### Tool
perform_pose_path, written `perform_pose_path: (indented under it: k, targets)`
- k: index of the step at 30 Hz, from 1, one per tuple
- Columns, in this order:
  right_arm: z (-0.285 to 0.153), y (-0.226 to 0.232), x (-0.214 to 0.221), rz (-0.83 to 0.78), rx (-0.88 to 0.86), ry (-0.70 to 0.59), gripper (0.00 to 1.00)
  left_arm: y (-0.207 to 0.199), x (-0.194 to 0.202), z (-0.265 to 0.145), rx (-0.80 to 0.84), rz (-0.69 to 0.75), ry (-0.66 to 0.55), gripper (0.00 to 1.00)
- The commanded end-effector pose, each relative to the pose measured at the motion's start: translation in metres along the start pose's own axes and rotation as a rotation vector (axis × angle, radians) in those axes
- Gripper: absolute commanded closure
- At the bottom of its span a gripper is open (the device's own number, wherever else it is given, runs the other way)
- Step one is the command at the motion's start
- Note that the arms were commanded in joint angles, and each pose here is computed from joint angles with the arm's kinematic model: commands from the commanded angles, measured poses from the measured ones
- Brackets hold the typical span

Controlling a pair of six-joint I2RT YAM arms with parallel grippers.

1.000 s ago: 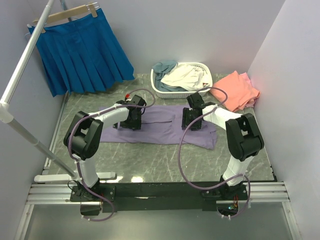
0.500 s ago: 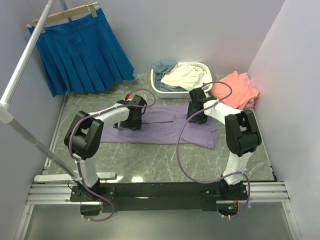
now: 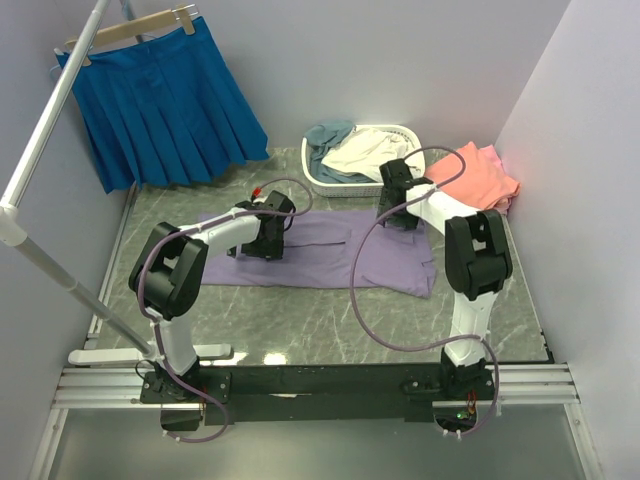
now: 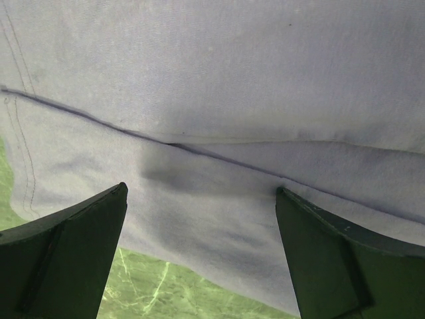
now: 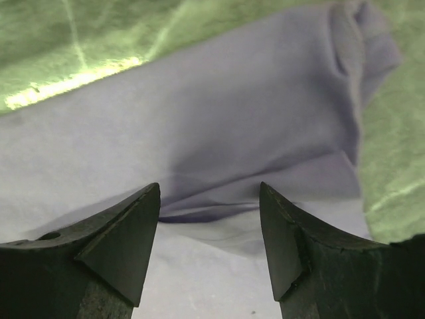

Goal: Fold and stack the t-shirts
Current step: Fold the tshirt

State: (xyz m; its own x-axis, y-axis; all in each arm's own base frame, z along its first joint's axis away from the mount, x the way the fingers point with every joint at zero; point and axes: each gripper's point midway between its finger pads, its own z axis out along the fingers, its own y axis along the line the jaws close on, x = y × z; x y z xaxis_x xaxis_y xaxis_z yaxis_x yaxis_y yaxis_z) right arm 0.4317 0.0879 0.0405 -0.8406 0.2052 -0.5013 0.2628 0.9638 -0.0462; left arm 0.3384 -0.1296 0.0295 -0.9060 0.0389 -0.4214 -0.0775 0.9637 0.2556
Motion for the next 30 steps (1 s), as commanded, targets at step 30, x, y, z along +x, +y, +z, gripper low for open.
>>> perform_pose_path:
  k: [30]
  targets:
    - [0.02, 0.057, 0.034, -0.078, -0.22, 0.188, 0.28, -0.028, 0.079, 0.019, 0.105, -0.206, 0.145, 0.01]
